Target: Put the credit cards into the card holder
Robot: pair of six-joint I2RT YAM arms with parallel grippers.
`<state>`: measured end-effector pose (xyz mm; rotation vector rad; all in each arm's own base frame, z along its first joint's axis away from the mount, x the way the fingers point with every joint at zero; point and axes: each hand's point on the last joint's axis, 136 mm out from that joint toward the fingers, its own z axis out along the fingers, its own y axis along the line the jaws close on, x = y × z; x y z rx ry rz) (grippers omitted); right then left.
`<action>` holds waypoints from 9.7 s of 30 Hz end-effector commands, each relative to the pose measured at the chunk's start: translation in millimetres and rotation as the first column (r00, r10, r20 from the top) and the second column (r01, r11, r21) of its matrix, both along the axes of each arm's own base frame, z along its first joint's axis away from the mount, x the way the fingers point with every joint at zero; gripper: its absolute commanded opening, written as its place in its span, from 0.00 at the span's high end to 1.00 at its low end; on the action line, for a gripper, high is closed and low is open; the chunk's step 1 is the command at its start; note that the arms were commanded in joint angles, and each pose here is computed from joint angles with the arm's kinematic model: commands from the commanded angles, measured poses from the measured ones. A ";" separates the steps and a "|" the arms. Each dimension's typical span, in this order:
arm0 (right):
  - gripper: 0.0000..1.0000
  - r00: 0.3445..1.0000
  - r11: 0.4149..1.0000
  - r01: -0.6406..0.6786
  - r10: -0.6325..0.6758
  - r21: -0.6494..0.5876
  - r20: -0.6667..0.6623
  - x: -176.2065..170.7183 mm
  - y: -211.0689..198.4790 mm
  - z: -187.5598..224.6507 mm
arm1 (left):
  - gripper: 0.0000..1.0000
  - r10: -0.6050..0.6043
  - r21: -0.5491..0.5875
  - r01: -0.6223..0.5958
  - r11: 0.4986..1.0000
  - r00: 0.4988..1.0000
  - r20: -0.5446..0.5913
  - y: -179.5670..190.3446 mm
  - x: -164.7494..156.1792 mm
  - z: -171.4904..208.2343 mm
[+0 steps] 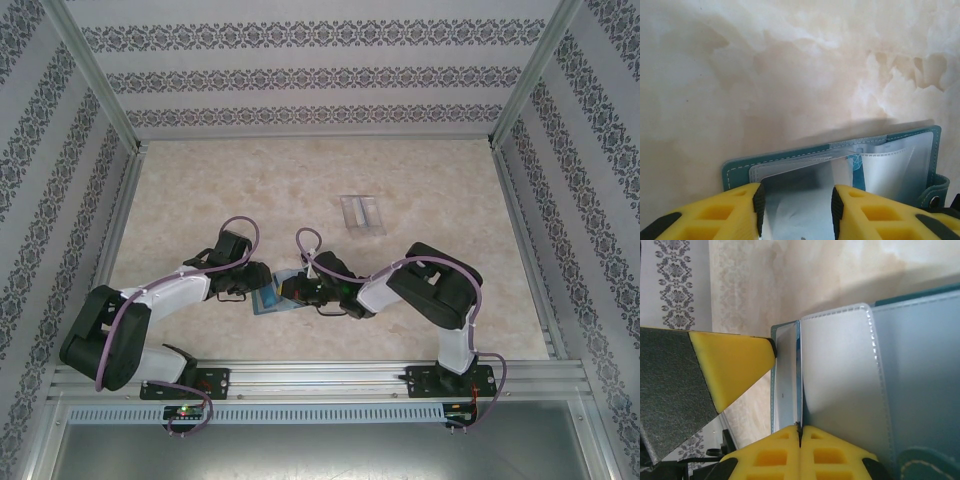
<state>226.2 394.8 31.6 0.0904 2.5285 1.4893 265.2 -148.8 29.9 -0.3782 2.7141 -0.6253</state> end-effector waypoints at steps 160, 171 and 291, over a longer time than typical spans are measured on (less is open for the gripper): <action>0.45 0.999 0.939 0.040 -0.041 -0.342 0.005 -18.3 -27.6 3.7 | 0.42 0.016 -0.066 -0.017 0.998 1.000 -0.004 29.2 -17.4 12.0; 0.46 1.000 0.928 0.026 -0.020 -0.372 0.019 -16.7 -20.5 4.4 | 0.42 0.013 -0.061 -0.013 0.998 1.000 -0.007 29.8 -18.7 12.4; 0.42 0.996 0.994 -0.083 0.084 -0.069 0.020 4.4 54.2 41.0 | 0.41 0.139 -0.202 -0.132 0.970 0.990 0.023 53.3 -7.9 23.7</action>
